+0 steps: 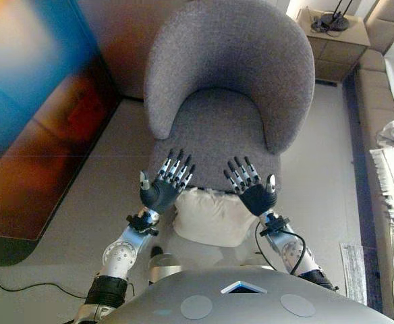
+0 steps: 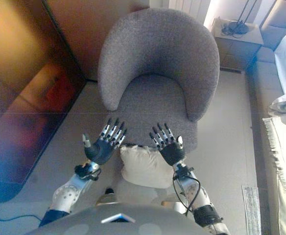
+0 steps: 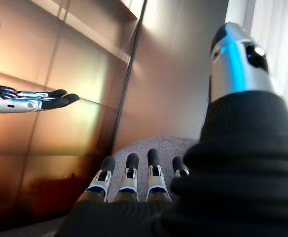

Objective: Pick up the cushion and take it to the sofa

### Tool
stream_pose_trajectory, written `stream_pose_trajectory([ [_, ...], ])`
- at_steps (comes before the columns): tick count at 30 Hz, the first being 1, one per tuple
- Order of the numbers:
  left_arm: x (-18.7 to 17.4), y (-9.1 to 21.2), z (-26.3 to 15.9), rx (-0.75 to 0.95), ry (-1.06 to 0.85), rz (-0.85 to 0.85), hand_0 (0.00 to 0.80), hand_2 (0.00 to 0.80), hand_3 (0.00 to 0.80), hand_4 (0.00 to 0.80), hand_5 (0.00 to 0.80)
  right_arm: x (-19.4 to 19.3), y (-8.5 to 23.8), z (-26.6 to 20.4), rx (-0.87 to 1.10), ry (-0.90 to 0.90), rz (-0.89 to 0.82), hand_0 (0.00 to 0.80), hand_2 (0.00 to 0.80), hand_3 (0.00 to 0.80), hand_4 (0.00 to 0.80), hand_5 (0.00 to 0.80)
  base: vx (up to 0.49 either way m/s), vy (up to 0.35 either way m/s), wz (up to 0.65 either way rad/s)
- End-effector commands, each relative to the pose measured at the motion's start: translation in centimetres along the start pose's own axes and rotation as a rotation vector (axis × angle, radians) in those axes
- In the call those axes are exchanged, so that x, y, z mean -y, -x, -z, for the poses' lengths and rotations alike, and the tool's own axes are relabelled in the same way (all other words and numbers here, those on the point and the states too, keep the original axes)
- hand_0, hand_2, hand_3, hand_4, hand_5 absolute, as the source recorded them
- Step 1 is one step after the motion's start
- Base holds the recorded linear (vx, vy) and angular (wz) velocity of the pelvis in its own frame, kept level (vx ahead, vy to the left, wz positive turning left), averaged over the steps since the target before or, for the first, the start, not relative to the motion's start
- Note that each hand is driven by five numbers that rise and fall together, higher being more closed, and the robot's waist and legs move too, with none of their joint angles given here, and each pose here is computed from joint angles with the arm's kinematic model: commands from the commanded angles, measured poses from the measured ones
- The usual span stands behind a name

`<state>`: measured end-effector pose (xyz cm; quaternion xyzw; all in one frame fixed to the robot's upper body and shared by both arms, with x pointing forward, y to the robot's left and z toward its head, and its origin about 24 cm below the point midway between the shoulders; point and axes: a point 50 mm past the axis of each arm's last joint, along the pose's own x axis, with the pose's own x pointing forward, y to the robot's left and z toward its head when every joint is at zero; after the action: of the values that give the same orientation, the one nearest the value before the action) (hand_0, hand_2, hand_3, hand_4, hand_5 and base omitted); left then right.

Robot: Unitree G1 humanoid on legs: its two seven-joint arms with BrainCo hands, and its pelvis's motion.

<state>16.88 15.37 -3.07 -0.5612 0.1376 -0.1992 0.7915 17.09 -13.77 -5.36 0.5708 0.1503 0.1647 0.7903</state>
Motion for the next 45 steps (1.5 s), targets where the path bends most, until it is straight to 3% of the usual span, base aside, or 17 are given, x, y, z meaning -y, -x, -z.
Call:
stream_pose_trajectory([
  [1,-1.4,0.2,-3.2,0.036,-0.404,-0.238,0.0,0.0,0.0,0.0,0.0,-0.2,-0.8,-2.4,0.058,0.327,0.126,0.0,0.0,0.0,0.0,0.0,0.066,0.019,0.0],
  [4,-2.8,0.9,-6.2,0.032,-0.869,-0.49,0.0,0.0,0.0,0.0,0.0,1.2,-0.8,-4.9,0.046,0.685,0.351,0.0,0.0,0.0,0.0,0.0,0.043,0.036,0.0],
  [7,-3.6,1.2,-7.8,0.039,-0.995,-0.605,0.0,0.0,0.0,0.0,0.0,2.3,-0.3,-6.1,0.033,0.799,0.455,0.0,0.0,0.0,0.0,0.0,0.057,0.024,-0.01],
  [12,-4.4,0.5,-7.6,0.045,-1.014,-0.645,0.0,0.0,0.0,0.0,0.0,3.3,-0.3,-7.4,0.038,0.834,0.55,0.0,0.0,0.0,0.0,0.0,-0.01,-0.022,0.0],
  [19,-1.4,-5.4,-10.1,0.193,-1.122,-0.549,0.0,0.0,0.0,0.0,0.0,0.9,-4.5,-10.9,0.172,0.891,0.503,0.0,0.0,0.0,0.0,0.0,-0.277,-0.01,-0.01],
  [29,2.3,-11.2,-11.4,0.269,-1.207,-0.461,0.0,0.0,0.0,0.0,0.0,-1.3,-8.1,-17.0,0.31,1.006,0.724,0.0,0.0,0.0,0.0,0.0,-0.19,0.015,0.06],
  [38,4.5,-13.4,-13.4,0.33,-1.253,-0.483,0.0,0.0,0.0,0.0,0.0,-3.3,-8.8,-21.0,0.452,1.016,0.879,0.0,0.0,0.0,0.0,0.0,-0.03,-0.006,0.01],
  [45,5.0,-14.4,-14.4,0.274,-1.216,-0.471,0.0,0.0,0.0,0.0,0.0,-4.4,-9.1,-22.5,0.444,1.031,0.873,0.0,0.0,0.0,0.0,0.0,0.012,-0.018,-0.02],
])
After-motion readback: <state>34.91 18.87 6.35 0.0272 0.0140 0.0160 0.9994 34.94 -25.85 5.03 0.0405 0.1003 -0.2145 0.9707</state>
